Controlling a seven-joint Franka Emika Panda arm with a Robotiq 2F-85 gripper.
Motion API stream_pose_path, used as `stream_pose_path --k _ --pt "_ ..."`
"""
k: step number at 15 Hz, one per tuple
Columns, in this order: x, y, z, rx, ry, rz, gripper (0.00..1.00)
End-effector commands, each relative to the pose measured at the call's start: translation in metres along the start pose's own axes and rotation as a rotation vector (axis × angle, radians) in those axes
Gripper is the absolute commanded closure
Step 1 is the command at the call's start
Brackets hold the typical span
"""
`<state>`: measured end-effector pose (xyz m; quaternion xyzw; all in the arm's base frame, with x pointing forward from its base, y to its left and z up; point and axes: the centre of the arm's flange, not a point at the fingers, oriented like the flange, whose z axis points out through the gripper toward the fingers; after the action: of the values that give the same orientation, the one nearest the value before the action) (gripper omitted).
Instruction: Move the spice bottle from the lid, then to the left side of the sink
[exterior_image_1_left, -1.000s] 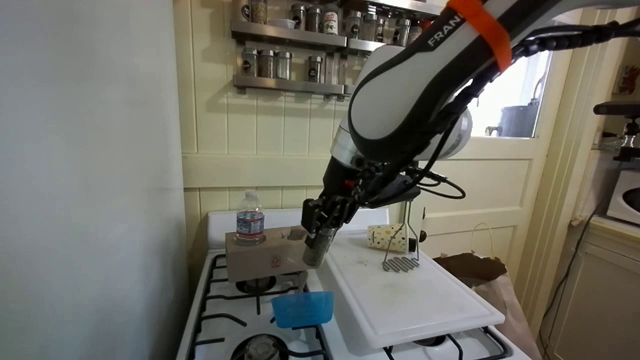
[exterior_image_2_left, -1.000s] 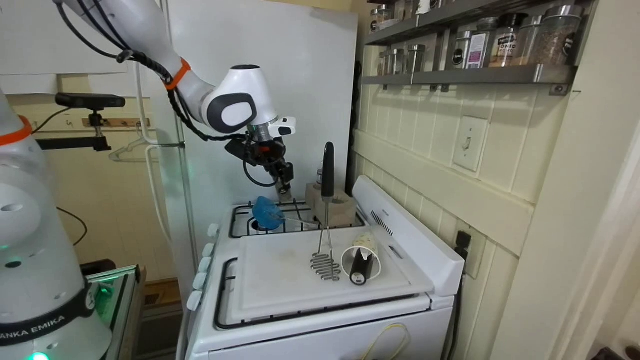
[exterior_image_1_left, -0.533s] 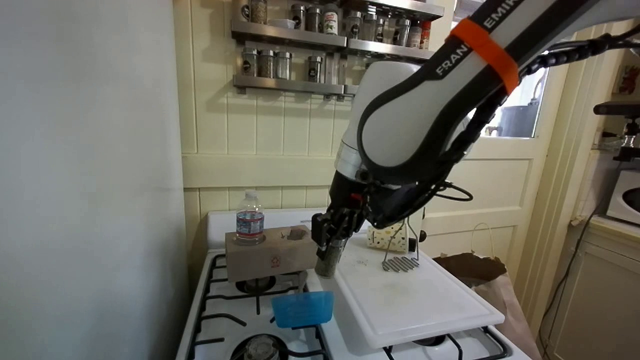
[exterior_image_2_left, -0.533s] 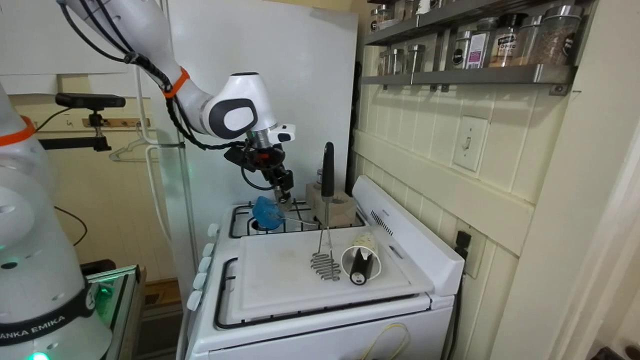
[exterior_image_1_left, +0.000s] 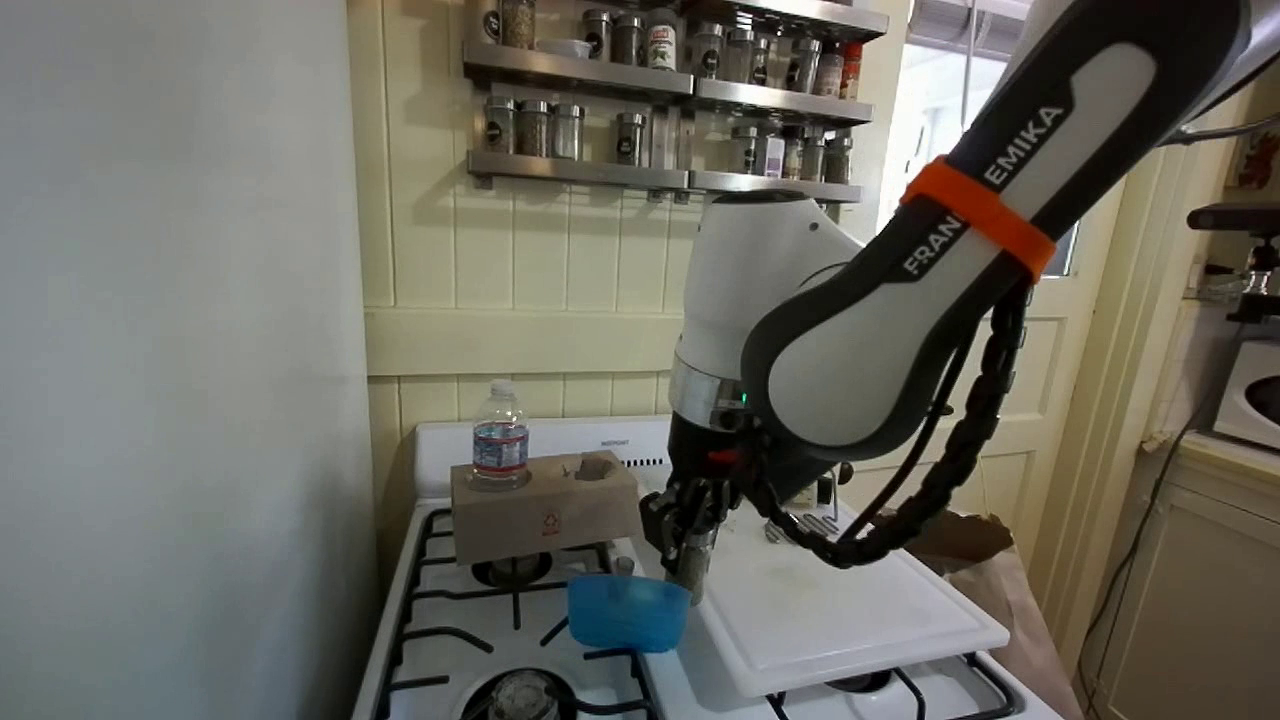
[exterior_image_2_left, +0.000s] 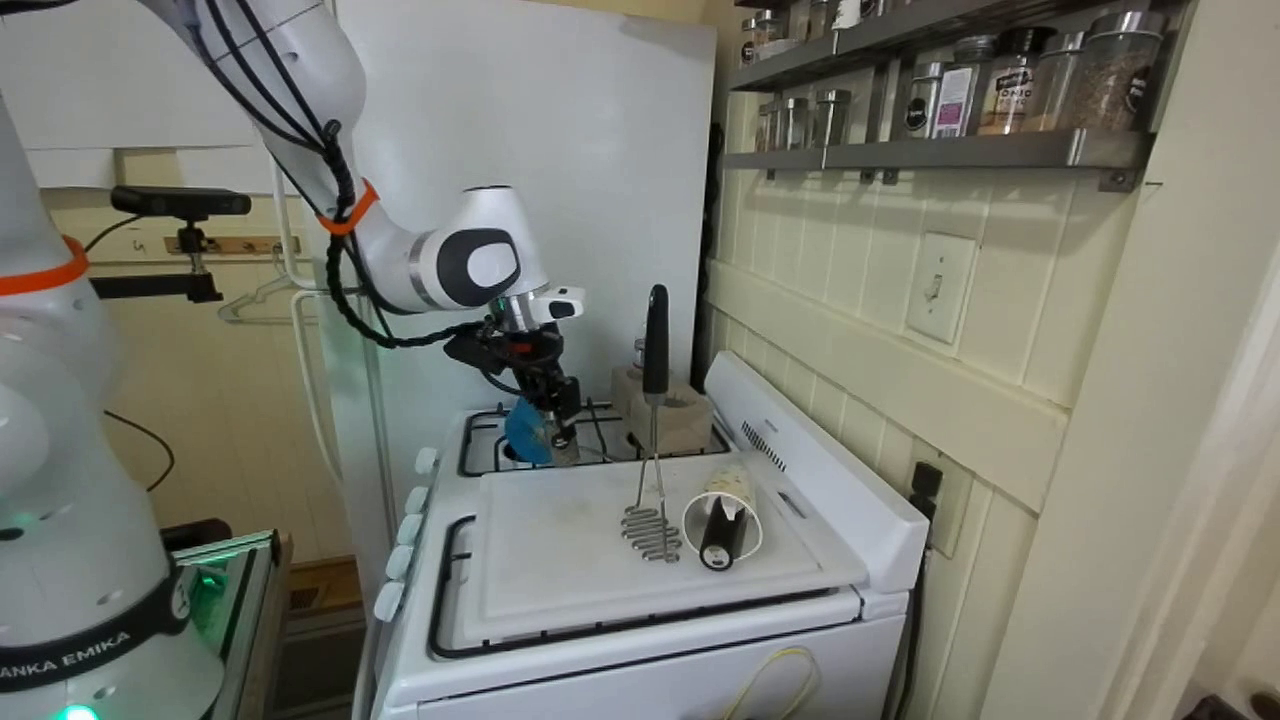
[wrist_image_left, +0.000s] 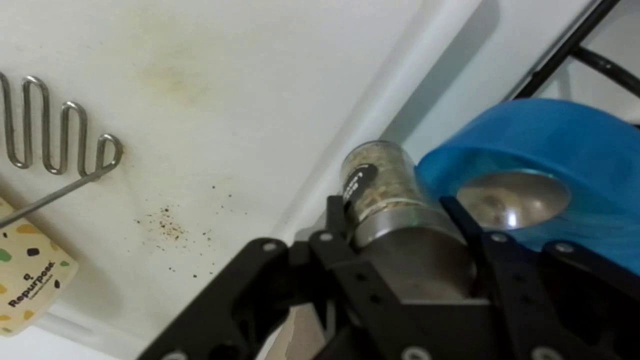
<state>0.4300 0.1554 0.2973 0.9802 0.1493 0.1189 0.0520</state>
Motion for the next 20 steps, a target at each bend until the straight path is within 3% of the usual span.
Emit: stream_pose_path --k 1,9,12,17,20 --pt "0.017 -0.011 0.024 -0.032 0.018 -0.023 0.77" --pt "0.043 -0.025 0.025 -0.025 0.061 -0.074 0.77" --pt "0.058 -0.033 0.017 0.006 0.133 -0.089 0.77" --pt "0.09 -0.088 -0.035 0.092 0.208 -0.23 0.77" --pt "0.101 -0.127 -0.045 0.144 0.23 -0.353 0.77"
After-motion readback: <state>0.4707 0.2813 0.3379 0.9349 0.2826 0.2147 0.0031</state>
